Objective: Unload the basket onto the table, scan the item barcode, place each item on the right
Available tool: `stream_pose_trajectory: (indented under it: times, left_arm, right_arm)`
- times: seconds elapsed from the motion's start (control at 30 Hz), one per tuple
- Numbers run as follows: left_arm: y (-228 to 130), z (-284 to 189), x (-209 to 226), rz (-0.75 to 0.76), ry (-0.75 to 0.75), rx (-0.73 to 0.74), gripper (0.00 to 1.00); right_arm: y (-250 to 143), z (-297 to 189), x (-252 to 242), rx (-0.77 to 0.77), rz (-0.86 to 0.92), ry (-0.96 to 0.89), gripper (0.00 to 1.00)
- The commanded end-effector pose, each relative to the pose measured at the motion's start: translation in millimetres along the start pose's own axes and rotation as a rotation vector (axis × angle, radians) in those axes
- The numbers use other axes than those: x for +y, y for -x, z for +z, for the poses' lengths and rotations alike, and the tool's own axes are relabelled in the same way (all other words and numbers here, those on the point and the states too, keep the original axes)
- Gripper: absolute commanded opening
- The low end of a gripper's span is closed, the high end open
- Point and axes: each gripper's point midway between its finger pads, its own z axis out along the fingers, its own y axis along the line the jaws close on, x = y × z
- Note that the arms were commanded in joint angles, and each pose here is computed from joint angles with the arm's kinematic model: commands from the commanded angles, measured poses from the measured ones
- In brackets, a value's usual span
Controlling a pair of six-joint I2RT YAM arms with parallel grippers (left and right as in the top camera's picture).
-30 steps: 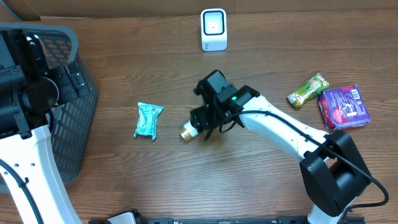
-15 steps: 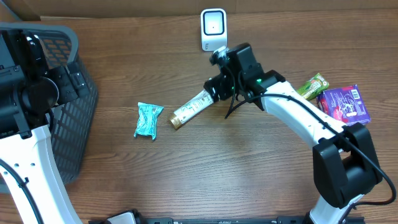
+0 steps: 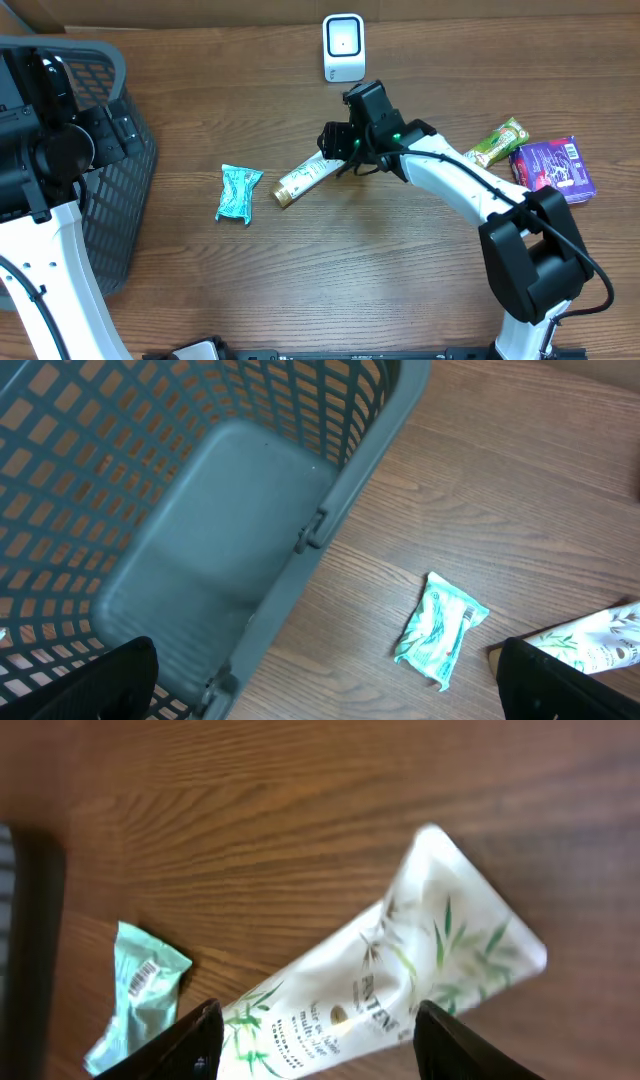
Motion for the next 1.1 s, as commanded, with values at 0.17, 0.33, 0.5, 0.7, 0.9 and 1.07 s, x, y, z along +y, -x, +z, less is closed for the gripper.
stream_pose_trajectory:
  times: [0.17, 0.33, 0.5, 0.7, 0.9, 1.07]
  left_arm:
    - [4, -3, 0, -0.017, -0.005, -0.014, 1.0]
    - [4, -3, 0, -0.017, -0.004, -0.014, 1.0]
    - [4, -3, 0, -0.017, -0.004, -0.014, 1.0]
    - [4, -3, 0, -0.017, -0.004, -0.014, 1.0]
    - [4, -3, 0, -0.017, -0.004, -0.014, 1.0]
    - [4, -3, 0, -0.017, -0.005, -0.014, 1.0]
  right_arm:
    - [-29, 34, -10, 0.042, 0.183, -0.105, 0.61]
    - [-45, 33, -16, 0.125, 0.214, -0.12, 0.61]
    - [-64, 19, -32, 0.286, 0.212, -0.121, 0.6]
    - [-60, -7, -74, 0.379, 0.11, -0.192, 0.61]
    - [-46, -14, -113, 0.325, 0.032, -0.343, 0.61]
    - [-31, -33, -109, 0.307, 0.0, -0.382, 0.61]
